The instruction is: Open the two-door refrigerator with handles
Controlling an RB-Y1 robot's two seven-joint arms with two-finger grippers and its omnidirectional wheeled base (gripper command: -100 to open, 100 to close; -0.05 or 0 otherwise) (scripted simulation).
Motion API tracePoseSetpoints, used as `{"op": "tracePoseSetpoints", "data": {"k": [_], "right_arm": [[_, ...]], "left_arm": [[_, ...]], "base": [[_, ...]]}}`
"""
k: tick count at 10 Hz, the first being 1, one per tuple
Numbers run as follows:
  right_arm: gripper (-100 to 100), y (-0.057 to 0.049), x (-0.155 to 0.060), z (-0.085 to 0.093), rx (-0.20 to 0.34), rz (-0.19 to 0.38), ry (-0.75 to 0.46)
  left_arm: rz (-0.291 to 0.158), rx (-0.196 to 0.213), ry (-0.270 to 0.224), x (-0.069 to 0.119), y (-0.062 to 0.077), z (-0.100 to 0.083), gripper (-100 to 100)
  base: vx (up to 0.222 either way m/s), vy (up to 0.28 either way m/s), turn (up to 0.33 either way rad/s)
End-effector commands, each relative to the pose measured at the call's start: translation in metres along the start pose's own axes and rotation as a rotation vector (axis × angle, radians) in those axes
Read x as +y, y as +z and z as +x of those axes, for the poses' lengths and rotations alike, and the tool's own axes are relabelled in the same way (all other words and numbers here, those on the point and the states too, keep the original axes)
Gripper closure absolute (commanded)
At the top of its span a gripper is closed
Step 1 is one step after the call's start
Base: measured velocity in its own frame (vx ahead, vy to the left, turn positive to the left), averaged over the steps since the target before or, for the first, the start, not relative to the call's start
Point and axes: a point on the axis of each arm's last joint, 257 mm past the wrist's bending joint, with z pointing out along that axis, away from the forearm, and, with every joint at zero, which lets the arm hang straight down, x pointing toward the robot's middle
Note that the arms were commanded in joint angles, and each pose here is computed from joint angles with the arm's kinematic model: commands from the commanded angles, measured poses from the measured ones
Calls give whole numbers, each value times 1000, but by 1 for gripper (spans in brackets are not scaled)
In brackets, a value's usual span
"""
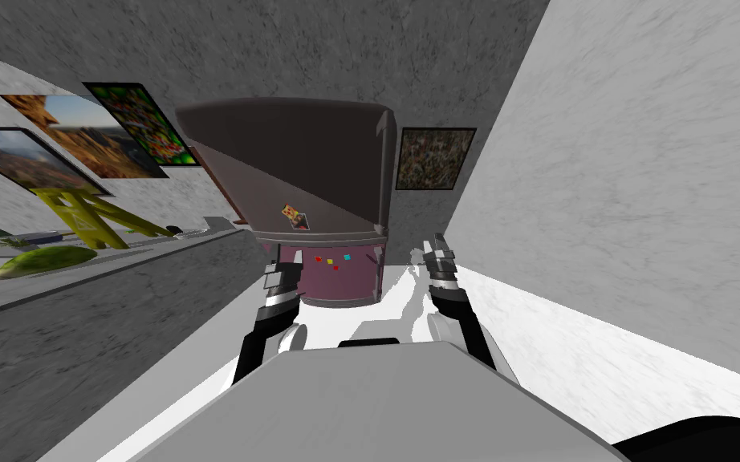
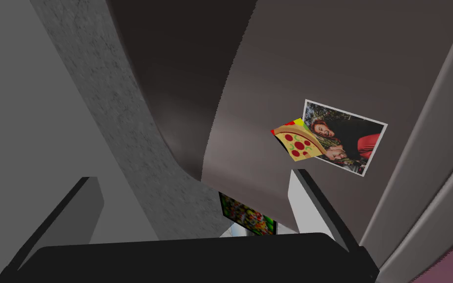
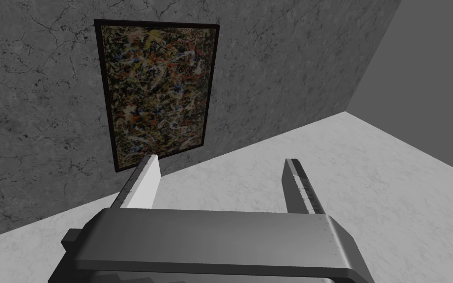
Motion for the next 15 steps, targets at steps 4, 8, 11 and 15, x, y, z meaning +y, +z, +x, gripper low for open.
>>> {"op": "tracePoseSetpoints", "data": {"k": [4, 8, 11, 15], "right_arm": [[0, 0, 0, 0, 0, 0, 0], [0, 0, 0, 0, 0, 0, 0], [0, 0, 0, 0, 0, 0, 0], [0, 0, 0, 0, 0, 0, 0]], "left_arm": [[0, 0, 0, 0, 0, 0, 0], [0, 0, 0, 0, 0, 0, 0], [-13, 59, 26, 3, 0, 2, -100], [-42, 133, 60, 10, 0, -2, -100]], "base": [[0, 0, 0], [0, 0, 0], [11, -15, 19], [34, -41, 45]]}}
